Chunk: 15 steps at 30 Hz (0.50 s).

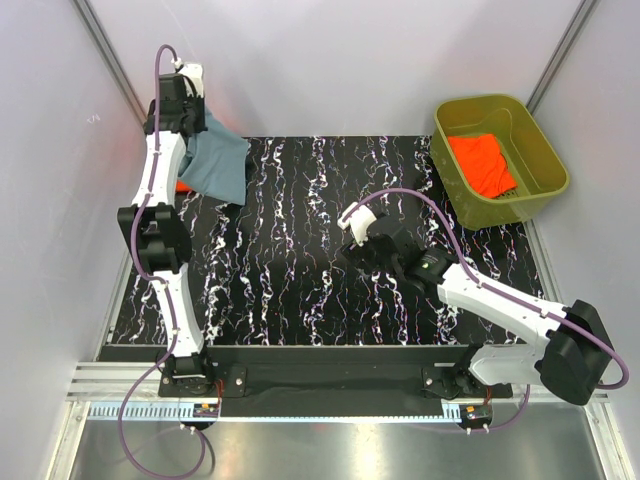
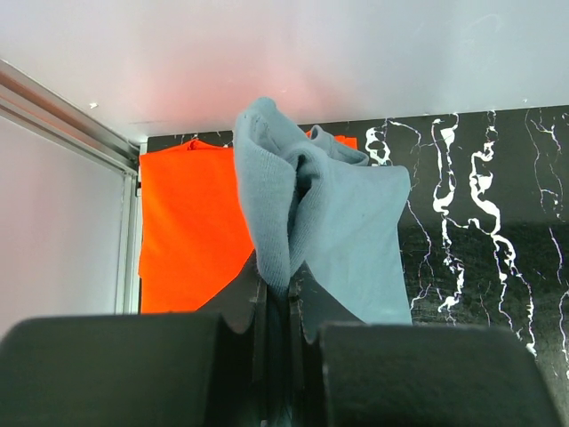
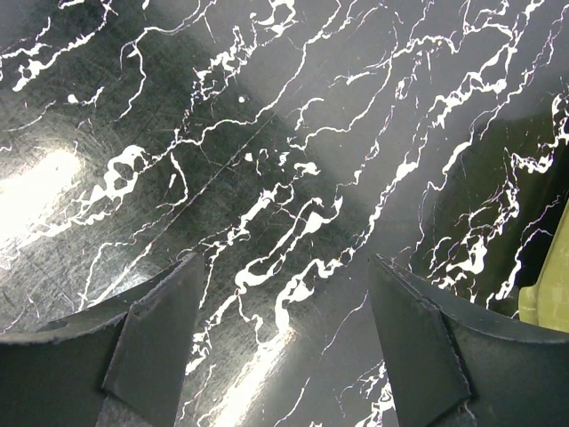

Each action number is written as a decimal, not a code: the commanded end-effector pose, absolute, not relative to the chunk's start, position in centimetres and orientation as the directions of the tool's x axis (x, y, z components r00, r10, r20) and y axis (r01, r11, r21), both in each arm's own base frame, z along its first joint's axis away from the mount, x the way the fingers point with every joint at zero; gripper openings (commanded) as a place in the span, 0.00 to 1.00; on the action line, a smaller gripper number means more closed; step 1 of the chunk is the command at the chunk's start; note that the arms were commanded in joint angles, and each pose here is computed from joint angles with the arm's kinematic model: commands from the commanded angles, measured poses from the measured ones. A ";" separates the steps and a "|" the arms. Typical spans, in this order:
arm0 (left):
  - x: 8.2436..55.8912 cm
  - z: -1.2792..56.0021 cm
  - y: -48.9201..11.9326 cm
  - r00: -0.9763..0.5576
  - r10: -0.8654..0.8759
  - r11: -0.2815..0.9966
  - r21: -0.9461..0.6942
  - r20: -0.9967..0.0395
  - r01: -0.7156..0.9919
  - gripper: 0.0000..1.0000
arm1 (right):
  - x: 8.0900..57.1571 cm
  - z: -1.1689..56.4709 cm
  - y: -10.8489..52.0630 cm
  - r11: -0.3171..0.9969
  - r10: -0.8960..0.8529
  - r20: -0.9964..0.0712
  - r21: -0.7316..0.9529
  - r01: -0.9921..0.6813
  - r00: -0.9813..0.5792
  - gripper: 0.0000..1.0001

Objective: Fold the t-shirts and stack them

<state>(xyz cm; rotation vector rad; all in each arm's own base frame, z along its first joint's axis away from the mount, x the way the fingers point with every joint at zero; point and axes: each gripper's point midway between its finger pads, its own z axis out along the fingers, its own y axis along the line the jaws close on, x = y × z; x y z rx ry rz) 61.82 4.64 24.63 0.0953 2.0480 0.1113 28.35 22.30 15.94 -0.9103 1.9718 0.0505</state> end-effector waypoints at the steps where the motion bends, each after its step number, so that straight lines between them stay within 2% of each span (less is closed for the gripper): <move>1: 61.3 34.6 4.9 -0.239 0.148 0.988 0.153 -0.960 -0.003 0.00 | 29.4 18.5 23.8 0.740 -0.522 -0.818 -0.293 -0.605 -0.242 0.81; 8: 61.3 35.6 5.5 -0.216 0.147 0.988 0.155 -0.965 -0.021 0.00 | 29.2 18.3 23.7 0.739 -0.522 -0.818 -0.292 -0.607 -0.242 0.81; 15: 62.7 33.3 6.2 -0.241 0.136 0.989 0.144 -0.961 -0.015 0.00 | 29.2 18.0 23.7 0.735 -0.530 -0.812 -0.294 -0.611 -0.246 0.81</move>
